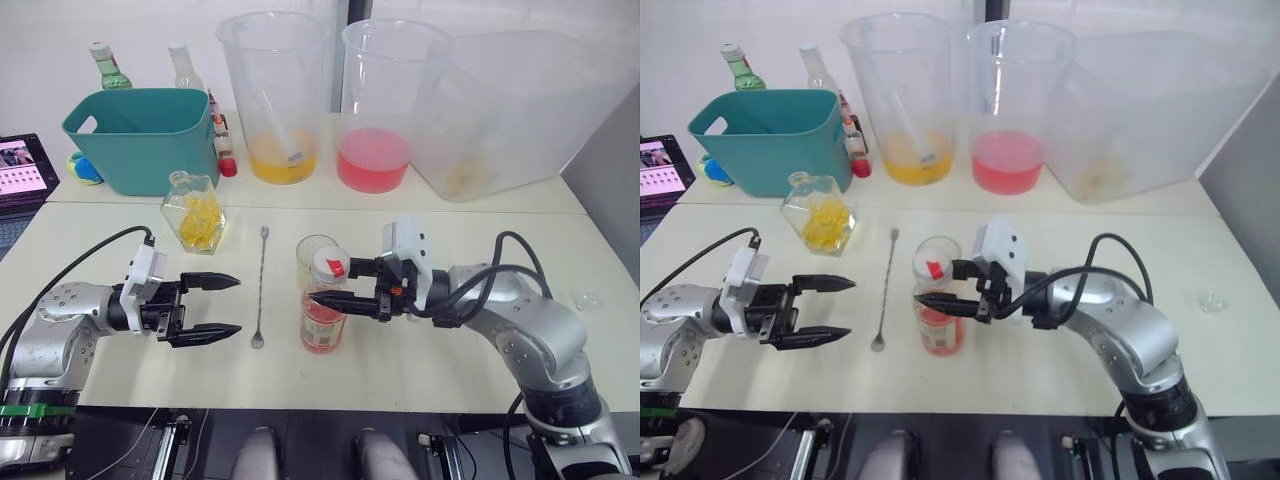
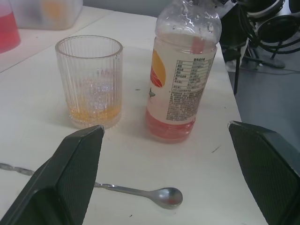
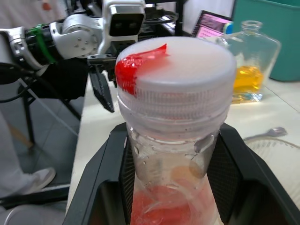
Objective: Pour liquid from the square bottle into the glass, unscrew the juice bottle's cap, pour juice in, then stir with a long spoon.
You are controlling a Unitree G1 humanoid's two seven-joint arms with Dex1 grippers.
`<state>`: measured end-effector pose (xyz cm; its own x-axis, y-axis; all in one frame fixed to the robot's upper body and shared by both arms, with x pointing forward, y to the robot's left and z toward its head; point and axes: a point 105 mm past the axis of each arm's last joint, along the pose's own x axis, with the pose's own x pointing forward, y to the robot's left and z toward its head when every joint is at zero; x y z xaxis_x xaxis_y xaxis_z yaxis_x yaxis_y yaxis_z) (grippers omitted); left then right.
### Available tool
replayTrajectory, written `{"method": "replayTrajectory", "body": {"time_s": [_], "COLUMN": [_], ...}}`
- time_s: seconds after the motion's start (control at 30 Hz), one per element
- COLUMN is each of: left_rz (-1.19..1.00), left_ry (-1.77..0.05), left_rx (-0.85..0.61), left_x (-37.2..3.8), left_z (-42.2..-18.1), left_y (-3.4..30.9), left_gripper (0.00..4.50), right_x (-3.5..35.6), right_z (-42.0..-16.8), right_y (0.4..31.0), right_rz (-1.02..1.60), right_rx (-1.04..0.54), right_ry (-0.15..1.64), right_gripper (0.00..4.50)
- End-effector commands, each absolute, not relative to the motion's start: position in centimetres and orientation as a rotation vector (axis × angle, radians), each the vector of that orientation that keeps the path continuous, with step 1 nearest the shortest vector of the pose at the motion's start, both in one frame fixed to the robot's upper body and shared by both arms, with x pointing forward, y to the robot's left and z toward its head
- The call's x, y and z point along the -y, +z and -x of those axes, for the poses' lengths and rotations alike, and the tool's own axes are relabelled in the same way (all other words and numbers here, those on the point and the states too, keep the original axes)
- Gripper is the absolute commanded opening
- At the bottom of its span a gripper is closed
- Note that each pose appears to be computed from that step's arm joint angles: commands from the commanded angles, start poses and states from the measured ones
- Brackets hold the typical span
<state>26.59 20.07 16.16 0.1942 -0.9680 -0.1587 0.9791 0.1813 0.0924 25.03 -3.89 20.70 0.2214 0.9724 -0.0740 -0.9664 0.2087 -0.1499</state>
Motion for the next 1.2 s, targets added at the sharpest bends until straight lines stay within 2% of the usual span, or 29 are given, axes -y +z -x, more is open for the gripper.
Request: {"method": "replayTrajectory", "body": {"time_s": [0.03, 0.23, 0.43, 0.5, 0.77, 0.97, 1.03, 1.2], "left_rz": [-0.213, -0.222, -0.222, -0.225, -0.244, -0.249, -0.281, -0.311], "left_ry": [-1.412, -1.413, -1.415, -1.407, -1.372, -1.334, -1.284, -1.236], "left_rx": [-0.054, -0.054, -0.071, -0.067, -0.043, -0.018, 0.053, 0.099], "left_x": [-20.1, -20.2, -20.5, -20.6, -21.1, -21.6, -21.6, -21.3], "left_z": [-26.5, -26.6, -26.2, -26.2, -26.2, -26.2, -26.8, -27.9], "left_y": [16.7, 16.9, 16.8, 17.0, 17.3, 17.8, 18.4, 19.6], "left_gripper": [4.50, 4.50, 4.50, 4.50, 4.50, 4.50, 4.50, 4.50], "right_x": [3.6, 3.5, 3.9, 4.5, 8.0, 11.1, 12.0, 16.9], "right_z": [-24.1, -24.0, -24.5, -24.6, -24.7, -23.1, -22.8, -23.3], "right_y": [21.4, 20.8, 22.2, 22.5, 22.6, 23.2, 24.0, 25.2], "right_rz": [0.197, 0.147, 0.152, 0.160, 0.226, 0.209, 0.126, 0.074], "right_rx": [0.083, 0.024, 0.043, 0.044, 0.027, 0.014, -0.002, -0.015], "right_ry": [1.333, 1.320, 1.341, 1.345, 1.386, 1.414, 1.420, 1.244], "right_gripper": [1.98, 1.98, 4.03, 4.44, 4.44, 4.44, 4.44, 4.44]}}
